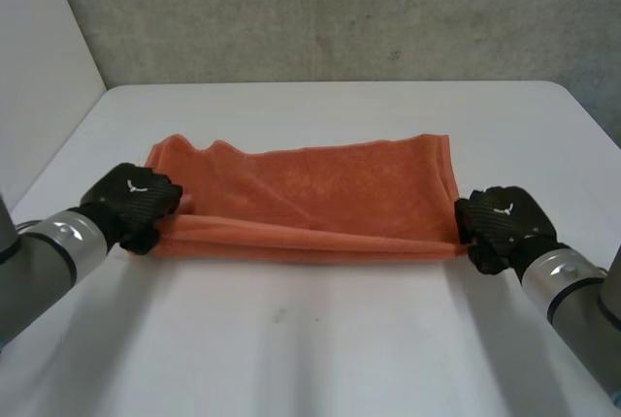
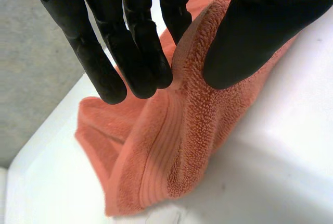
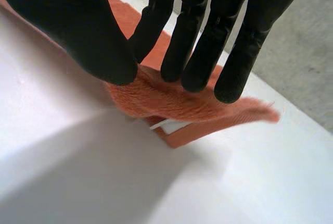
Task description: Fold the laundry
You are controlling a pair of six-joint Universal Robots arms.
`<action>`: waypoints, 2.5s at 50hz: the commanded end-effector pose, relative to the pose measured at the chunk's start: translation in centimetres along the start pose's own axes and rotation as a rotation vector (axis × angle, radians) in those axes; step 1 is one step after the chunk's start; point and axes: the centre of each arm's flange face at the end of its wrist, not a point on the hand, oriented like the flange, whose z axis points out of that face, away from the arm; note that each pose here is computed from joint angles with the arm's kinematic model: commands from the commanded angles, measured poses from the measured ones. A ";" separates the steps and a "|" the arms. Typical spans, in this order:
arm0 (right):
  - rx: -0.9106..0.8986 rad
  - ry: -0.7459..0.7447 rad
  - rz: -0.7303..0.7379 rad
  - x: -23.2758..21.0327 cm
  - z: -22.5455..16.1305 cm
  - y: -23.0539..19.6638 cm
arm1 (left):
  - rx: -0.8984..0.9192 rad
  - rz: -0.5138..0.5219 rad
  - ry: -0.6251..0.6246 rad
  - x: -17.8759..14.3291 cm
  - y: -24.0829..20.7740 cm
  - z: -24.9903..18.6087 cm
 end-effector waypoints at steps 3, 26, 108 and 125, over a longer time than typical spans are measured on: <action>0.016 0.023 -0.161 2.0 -4.5 -6.5 | 0.050 0.009 -0.063 -0.4 -3.0 -5.9; -0.113 -0.112 -0.141 0.5 -6.3 -7.7 | 0.108 -0.105 -0.098 -0.5 -4.8 -9.4; 0.181 0.254 -0.145 9.6 2.4 -15.8 | 0.172 -0.013 -0.328 -7.1 -8.4 2.6; 0.669 0.390 -0.045 12.0 -1.9 -24.5 | 0.659 -0.045 -0.643 -11.6 -17.2 -3.9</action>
